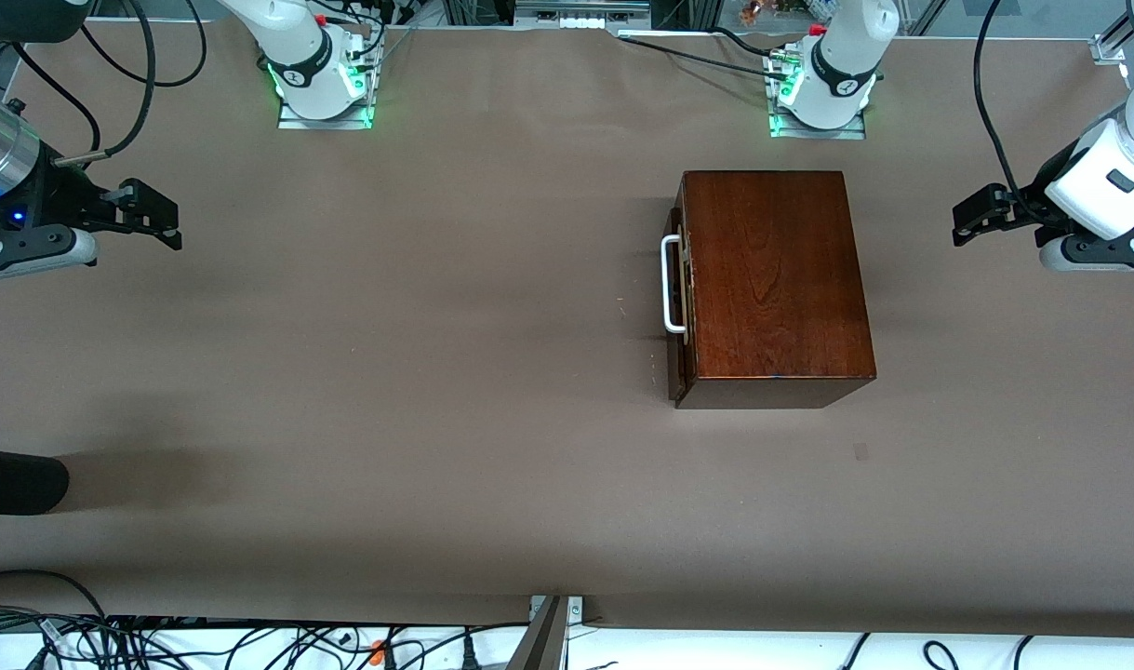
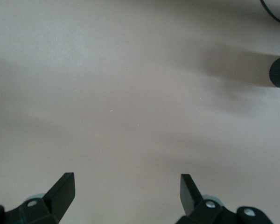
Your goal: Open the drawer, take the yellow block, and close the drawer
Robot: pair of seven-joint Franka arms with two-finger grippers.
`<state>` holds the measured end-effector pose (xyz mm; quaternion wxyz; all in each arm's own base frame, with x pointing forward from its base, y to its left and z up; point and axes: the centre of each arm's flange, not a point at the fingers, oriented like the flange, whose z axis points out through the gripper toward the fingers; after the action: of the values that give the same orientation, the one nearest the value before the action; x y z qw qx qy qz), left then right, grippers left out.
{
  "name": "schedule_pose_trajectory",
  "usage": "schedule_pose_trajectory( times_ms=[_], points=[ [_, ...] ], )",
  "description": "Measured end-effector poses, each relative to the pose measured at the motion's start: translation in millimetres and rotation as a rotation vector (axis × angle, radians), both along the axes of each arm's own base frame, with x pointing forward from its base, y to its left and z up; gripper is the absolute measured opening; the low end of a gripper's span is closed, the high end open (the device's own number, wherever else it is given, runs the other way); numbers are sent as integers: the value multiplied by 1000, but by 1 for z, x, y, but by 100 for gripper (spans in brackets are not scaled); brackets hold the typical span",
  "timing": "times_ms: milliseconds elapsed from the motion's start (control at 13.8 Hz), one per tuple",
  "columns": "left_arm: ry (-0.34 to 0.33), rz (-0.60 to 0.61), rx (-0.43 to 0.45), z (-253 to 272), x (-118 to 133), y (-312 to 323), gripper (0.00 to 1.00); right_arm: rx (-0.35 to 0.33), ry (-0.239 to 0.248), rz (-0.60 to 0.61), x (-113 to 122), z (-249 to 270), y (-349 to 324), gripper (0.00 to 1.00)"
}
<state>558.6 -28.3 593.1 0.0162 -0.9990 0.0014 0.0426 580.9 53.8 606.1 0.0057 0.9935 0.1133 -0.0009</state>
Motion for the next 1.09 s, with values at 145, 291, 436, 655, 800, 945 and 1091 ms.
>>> schedule_pose_trajectory(
  times_ms=[145,291,436,655,800,945,1091],
  points=[
    [-1,3,0,1,0,0,100,0,0,0,0,0,0,100],
    [-4,4,0,2,0,1,100,0,0,0,0,0,0,100],
    [-5,4,0,2,1,1,100,0,0,0,0,0,0,100],
    [-2,4,0,0,2,1,100,-1,0,-5,0,0,-3,100],
    [-1,4,0,0,2,0,100,-2,0,-10,1,0,-6,100],
    [2,3,1,-1,2,0,100,-2,0,-12,1,0,-7,100],
    [6,2,1,-1,2,-1,100,-2,0,-12,1,0,-7,100]
  ],
)
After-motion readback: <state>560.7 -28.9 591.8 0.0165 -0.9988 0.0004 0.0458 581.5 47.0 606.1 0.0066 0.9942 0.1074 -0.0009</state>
